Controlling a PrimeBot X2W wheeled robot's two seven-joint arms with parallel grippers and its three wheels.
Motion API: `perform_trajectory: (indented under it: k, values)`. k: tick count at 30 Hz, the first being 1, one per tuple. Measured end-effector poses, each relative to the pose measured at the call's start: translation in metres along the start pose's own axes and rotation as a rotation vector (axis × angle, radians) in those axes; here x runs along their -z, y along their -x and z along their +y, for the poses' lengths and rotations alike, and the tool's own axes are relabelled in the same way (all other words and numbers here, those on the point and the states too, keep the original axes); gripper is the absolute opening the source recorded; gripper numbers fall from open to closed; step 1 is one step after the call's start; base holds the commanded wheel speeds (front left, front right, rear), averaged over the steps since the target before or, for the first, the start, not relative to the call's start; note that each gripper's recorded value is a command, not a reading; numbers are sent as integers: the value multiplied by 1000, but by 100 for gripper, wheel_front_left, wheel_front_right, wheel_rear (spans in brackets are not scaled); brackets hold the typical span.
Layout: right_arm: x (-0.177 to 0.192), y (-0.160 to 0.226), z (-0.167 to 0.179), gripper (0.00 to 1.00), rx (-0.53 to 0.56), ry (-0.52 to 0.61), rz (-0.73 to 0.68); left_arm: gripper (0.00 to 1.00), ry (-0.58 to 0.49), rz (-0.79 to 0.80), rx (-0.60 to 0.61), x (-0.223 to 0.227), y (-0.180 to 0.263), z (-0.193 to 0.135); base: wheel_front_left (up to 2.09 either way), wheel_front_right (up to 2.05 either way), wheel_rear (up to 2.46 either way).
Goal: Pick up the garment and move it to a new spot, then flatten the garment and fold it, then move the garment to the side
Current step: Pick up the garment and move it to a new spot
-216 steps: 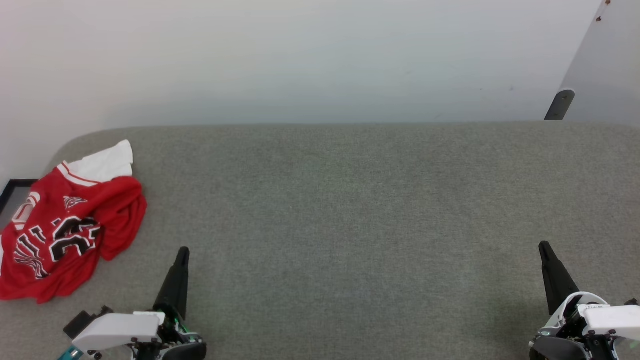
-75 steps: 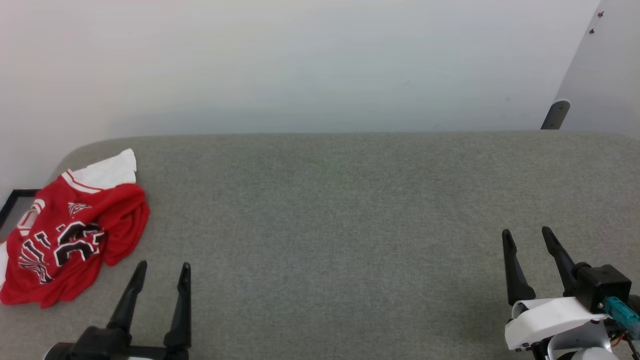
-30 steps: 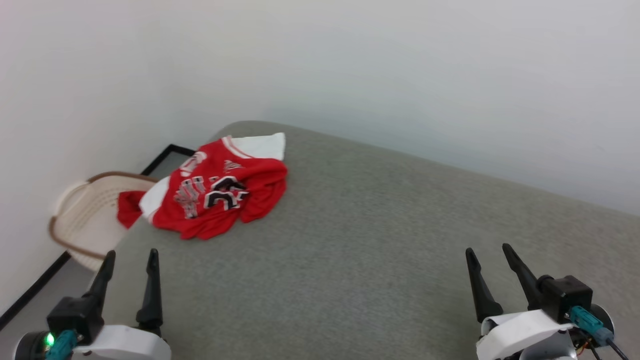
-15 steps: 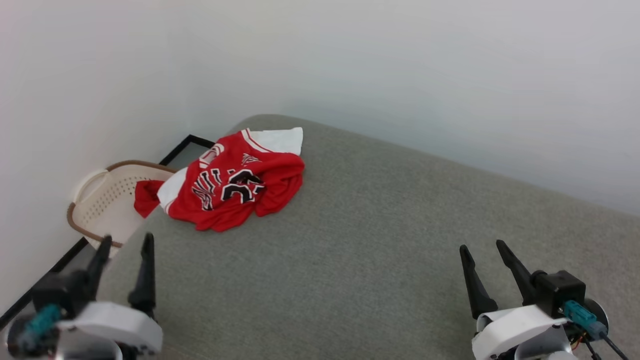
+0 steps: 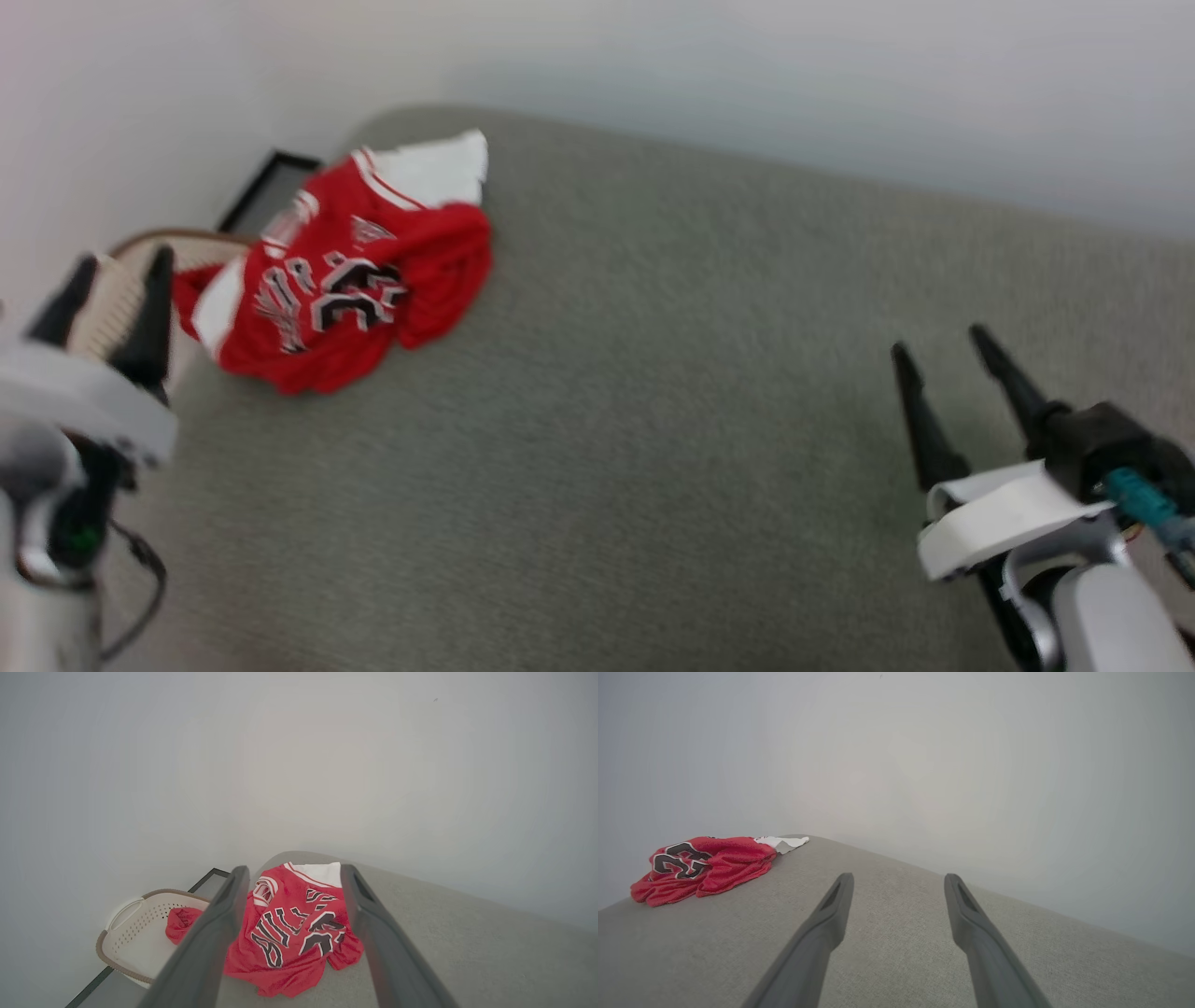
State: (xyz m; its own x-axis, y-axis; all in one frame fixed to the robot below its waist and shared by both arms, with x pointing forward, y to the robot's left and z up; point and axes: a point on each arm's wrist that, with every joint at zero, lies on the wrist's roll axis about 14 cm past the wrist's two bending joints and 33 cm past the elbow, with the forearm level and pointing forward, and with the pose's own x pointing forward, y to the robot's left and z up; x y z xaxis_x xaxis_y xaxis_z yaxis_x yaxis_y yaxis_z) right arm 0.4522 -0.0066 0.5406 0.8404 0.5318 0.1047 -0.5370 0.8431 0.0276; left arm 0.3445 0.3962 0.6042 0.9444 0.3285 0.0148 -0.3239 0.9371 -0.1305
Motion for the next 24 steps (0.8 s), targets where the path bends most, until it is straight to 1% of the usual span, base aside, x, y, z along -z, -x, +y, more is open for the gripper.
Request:
perform_trajectory:
  k: [2, 5, 10, 13, 16, 21, 24]
  values:
    - [6, -2, -13, 100, 23, 0, 7, 100, 22, 53, 1, 6, -20, -2, 0, 0, 0]
    - [19, -4, -30, 100, 48, -3, 32, 100, 42, 171, -3, 29, -48, -6, 0, 0, 0]
    - [39, -7, -48, 100, 71, -12, 66, 100, 46, 358, -61, 73, -84, 3, 0, 0, 0]
    - [49, -8, -59, 100, 87, -13, 83, 100, 73, 482, -87, 107, -98, 4, 0, 0, 0]
    - [58, -4, -69, 100, 108, -14, 109, 100, 123, 586, -107, 137, -111, 1, 0, 0, 0]
    - [66, 0, -84, 100, 138, -10, 135, 100, 117, 725, -134, 176, -123, 0, 0, 0, 0]
    - [70, 4, -91, 100, 156, -9, 151, 100, 118, 805, -134, 199, -127, -7, 0, 0, 0]
